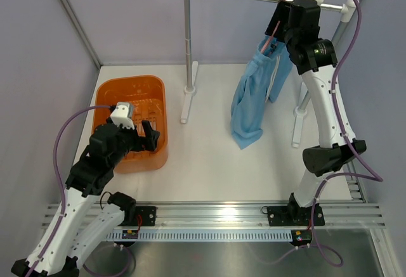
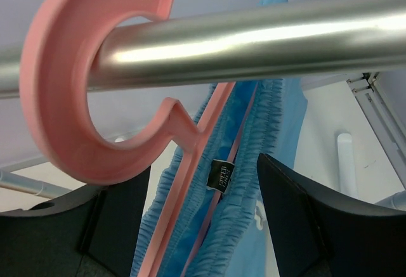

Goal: Remove the shorts from the hanger

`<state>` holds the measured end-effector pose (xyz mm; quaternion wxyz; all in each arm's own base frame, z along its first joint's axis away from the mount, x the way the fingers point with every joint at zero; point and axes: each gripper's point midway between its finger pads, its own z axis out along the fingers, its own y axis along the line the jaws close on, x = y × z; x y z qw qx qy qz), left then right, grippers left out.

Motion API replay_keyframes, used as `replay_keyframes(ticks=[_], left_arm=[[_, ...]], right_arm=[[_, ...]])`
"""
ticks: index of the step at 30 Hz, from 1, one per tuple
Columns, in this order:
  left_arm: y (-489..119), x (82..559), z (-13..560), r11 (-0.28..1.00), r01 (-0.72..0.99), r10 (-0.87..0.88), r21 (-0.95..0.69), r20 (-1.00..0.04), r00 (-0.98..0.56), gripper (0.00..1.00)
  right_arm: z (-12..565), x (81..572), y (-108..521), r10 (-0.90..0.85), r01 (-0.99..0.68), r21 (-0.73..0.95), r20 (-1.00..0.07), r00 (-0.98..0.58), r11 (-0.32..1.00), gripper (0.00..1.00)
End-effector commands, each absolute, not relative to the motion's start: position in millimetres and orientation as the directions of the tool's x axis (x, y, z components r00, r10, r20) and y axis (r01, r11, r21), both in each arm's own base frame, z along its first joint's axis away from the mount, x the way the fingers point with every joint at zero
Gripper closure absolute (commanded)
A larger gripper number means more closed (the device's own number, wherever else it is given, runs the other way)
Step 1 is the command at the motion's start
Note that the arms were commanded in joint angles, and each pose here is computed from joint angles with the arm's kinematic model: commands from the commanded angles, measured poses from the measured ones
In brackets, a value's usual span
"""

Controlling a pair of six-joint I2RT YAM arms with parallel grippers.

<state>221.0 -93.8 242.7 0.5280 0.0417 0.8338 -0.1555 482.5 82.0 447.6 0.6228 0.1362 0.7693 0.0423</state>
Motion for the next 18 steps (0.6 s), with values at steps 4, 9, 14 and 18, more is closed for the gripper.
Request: replay_keyframes(ticks=[4,9,14,18], left_arm=[[-90.1,224.3,263.9,0.950,0.233,-0.111,-0.208,-0.922,-0.372,0.01],[-90.0,223.4,263.2,0.950,0.234,-0.110,-0.209,-0.921,-0.373,0.01],[-90.0,223.4,263.9,0.949,0.235,-0.111,-0.209,-0.922,-0.371,0.01],[-90.1,223.6,264.2,0.949,0.235,-0.112,-0.209,-0.922,-0.370,0.01]], right_arm=[[459.3,505.2,82.1,0.252,0.181,0.231,-0.962,-0.103,0.956,0.25],[453.6,515.3,82.7,0.237,0.189,0.215,-0.966,-0.102,0.958,0.31],[453.3,519.5,79.9,0.223,0.204,0.201,-0.971,-0.090,0.958,0.45],[451.0,518.4,77.9,0.205,0.222,0.181,-0.974,-0.092,0.958,0.66]])
